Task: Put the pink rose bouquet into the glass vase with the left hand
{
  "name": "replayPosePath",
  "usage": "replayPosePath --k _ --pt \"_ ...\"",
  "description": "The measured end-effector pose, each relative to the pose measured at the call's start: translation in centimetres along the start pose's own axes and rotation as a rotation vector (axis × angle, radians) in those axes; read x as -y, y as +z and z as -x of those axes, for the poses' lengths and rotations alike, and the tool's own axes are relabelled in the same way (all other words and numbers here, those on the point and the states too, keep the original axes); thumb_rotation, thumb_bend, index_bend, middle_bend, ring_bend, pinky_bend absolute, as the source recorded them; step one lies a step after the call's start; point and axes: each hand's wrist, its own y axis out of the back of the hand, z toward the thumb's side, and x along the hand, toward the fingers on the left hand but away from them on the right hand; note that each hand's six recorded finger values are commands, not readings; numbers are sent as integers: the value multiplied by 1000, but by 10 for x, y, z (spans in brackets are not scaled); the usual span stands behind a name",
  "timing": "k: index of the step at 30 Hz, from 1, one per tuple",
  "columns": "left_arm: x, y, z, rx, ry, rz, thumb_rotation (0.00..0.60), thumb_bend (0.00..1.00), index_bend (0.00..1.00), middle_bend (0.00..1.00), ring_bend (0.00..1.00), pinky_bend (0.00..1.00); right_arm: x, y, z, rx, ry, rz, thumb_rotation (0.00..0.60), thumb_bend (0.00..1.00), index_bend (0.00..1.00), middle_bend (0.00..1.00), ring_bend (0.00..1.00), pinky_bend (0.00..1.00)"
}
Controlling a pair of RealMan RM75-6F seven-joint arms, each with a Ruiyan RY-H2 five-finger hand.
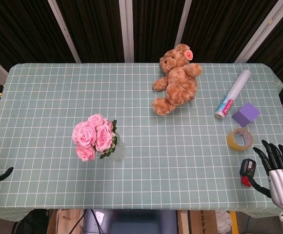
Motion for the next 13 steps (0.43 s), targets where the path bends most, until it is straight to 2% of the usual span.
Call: replayPosePath --k 5,13 --pt "4 0 -3 11 -13 23 600 156 80 17 0 81 3 3 0 -7 16 -12 600 204 187 80 86 0" --pt "3 -2 -7 13 8 57 600 156 80 19 0 81 5 5 -1 -2 31 -18 600 204 187 80 86 0"
